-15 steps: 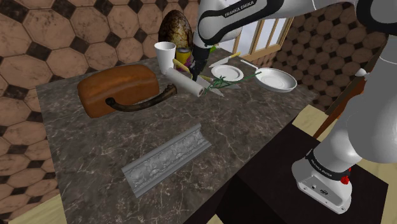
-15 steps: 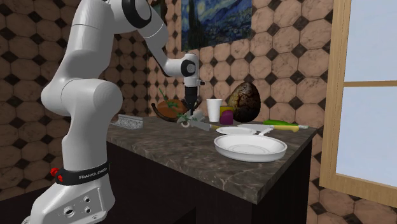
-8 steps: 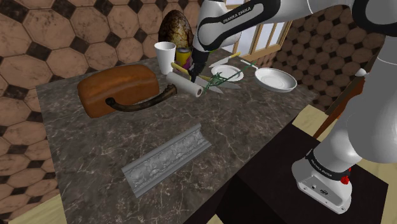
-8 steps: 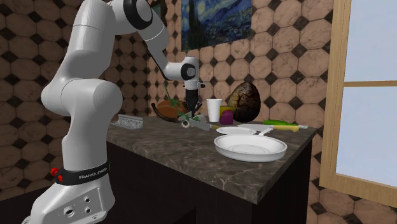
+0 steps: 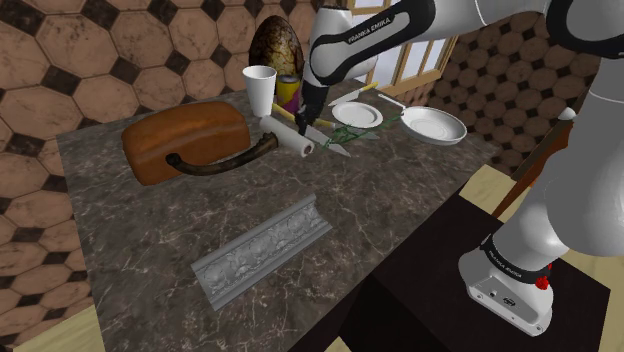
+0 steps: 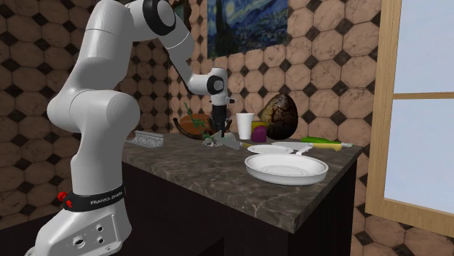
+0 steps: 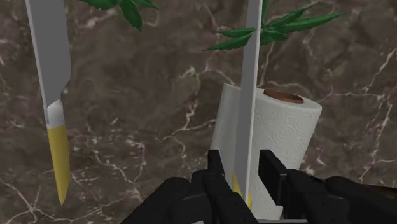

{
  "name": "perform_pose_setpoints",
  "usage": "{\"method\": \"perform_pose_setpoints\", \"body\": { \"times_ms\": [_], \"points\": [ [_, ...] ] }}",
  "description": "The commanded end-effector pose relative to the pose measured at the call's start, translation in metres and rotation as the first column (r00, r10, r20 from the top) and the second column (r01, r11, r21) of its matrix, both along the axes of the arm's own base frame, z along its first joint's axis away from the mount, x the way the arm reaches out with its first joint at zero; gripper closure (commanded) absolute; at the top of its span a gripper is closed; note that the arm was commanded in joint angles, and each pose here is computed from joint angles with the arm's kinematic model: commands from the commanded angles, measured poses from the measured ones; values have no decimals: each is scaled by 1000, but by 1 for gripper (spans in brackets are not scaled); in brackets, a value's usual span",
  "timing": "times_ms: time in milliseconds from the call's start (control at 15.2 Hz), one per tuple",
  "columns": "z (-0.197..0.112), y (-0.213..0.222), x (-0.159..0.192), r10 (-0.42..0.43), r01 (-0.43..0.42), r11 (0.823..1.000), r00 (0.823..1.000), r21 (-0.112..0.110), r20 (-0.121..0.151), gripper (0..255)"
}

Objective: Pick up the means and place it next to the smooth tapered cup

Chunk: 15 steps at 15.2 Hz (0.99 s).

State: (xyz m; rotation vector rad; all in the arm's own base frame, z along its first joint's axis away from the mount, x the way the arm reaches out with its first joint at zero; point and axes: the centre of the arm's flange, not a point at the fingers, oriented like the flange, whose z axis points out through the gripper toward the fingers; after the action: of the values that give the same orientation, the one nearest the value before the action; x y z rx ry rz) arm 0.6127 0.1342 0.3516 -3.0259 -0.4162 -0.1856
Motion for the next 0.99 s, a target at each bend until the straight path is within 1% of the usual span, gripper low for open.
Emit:
{"method": "perform_pose_setpoints", "body": {
  "times_ms": [0,198,264,528,924],
  "points": [
    [-11,3,-3,5,-5,1000,1000,-5,-27,0],
    [-10,10,-5,5,-5,1000,1000,-5,-27,0],
    [-10,2,-4,5,-5,1000,1000,-5,-27,0],
    [40,-2,-8,5,-5,1000,1000,-5,-27,0],
    [40,-2,-8,5,-5,1000,1000,-5,-27,0]
  ]
}}
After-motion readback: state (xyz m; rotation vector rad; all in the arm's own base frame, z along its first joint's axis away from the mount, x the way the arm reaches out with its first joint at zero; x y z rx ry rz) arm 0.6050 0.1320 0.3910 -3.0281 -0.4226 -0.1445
